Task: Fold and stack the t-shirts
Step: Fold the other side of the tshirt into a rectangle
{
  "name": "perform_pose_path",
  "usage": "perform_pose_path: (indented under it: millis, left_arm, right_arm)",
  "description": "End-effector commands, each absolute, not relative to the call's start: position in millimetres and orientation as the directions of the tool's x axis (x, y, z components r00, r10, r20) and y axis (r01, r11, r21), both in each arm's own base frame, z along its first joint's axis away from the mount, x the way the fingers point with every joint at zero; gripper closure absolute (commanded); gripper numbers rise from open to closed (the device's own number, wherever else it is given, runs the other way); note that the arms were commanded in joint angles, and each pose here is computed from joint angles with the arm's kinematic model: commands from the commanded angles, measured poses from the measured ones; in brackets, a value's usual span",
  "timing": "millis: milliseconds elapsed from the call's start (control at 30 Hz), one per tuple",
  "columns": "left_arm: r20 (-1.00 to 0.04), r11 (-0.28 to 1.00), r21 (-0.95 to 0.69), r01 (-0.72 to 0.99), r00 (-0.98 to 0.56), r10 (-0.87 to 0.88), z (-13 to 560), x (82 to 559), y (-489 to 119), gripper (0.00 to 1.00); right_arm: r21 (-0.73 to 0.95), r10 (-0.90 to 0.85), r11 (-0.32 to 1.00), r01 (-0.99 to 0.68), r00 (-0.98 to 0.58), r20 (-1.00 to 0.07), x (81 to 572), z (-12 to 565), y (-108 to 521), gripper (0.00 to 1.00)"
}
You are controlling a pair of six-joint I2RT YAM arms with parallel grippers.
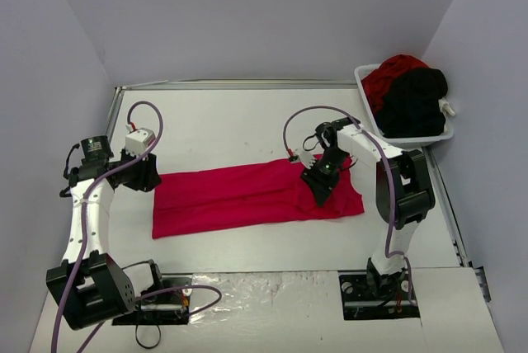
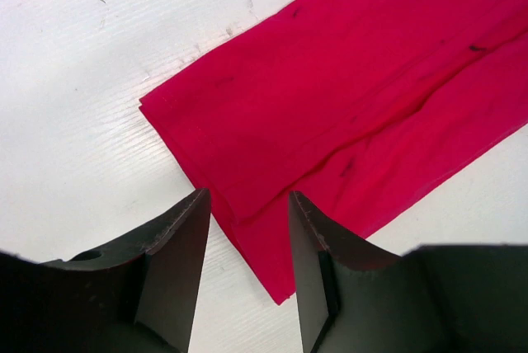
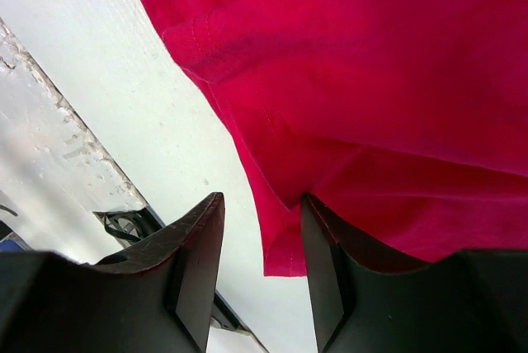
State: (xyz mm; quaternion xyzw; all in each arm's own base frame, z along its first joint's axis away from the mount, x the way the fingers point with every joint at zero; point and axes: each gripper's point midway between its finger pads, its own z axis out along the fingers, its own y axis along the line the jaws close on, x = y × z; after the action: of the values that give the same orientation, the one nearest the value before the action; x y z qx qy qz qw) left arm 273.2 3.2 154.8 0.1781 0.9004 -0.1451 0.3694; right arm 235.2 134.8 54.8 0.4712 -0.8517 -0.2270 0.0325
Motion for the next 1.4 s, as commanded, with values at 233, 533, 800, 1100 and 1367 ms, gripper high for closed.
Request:
perform_pose_path:
  millis: [233,533,800,1100,1367]
  left_arm:
    - [-0.745,0.887,-0.115,0.447,-0.63,0.221,164,275,1,0.59]
    - [-0.744,0.887,-0.116,0.447,-0.631,0.22,163,276,1,0.59]
    - [-0.746,0.886,-0.115,0.449,-0.629,0.222,163,275,1,0.59]
    - [-0.751,0.884,-0.115,0.454,-0.622,0.222,165,275,-1,0.59]
    - [-0.753,0.884,-0.114,0.454,-0.619,0.221,166,274,0,0.59]
  right_arm:
    - [0.406,-0.823,0.472,-0.782,-0.557,-0.116,226,49,123,0.64]
    - [0.315,-0.798,0.526,-0.79,-0.586,-0.138,248,45,121,0.8]
    - [0.319,-0.795,0.529,-0.787,-0.59,-0.138,241,50,121,1.0]
    - [0.341,-0.809,0.507,-0.791,-0.574,-0.127,220,66,116,1.0]
    - [0.373,-0.818,0.489,-0.788,-0.563,-0.117,208,65,118,1.0]
